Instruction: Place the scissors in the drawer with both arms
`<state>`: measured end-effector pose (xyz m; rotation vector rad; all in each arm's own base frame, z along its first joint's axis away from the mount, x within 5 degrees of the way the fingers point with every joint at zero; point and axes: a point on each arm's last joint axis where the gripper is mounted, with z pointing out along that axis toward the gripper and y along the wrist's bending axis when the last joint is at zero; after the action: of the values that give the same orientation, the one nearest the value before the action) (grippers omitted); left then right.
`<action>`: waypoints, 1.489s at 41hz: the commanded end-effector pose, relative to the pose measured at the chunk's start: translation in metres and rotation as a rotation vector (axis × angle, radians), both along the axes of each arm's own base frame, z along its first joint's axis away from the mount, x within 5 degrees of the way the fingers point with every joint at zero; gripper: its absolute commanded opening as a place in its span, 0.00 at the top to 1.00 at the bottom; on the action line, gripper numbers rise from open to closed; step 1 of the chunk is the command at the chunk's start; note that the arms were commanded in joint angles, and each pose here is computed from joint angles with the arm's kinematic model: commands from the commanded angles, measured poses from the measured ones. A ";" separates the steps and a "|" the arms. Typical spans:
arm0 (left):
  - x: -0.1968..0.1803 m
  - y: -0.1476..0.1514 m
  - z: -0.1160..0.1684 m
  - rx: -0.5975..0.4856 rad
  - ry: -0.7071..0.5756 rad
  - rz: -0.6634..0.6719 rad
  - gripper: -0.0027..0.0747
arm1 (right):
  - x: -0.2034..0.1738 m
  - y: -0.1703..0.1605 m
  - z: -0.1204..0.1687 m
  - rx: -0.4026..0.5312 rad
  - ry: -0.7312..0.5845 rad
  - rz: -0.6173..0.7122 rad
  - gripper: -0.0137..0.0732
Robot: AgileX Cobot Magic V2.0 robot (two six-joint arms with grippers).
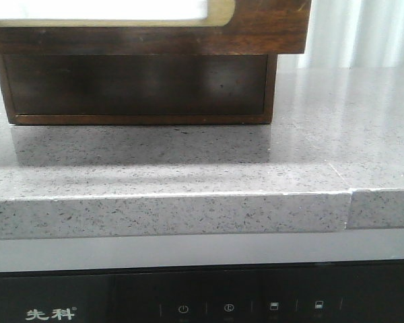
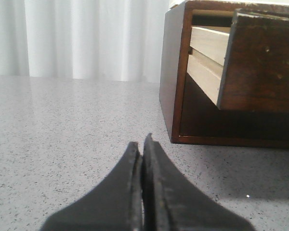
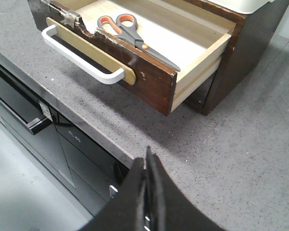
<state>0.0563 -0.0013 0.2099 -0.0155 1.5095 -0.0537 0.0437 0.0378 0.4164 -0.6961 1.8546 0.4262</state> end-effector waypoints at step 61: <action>-0.001 0.000 0.000 -0.012 -0.078 0.003 0.99 | 0.011 -0.036 -0.207 0.165 -0.492 -0.627 0.98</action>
<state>0.0563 -0.0013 0.2101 -0.0156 1.5075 -0.0539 0.0566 0.0030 0.1998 -0.0714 1.5558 0.0090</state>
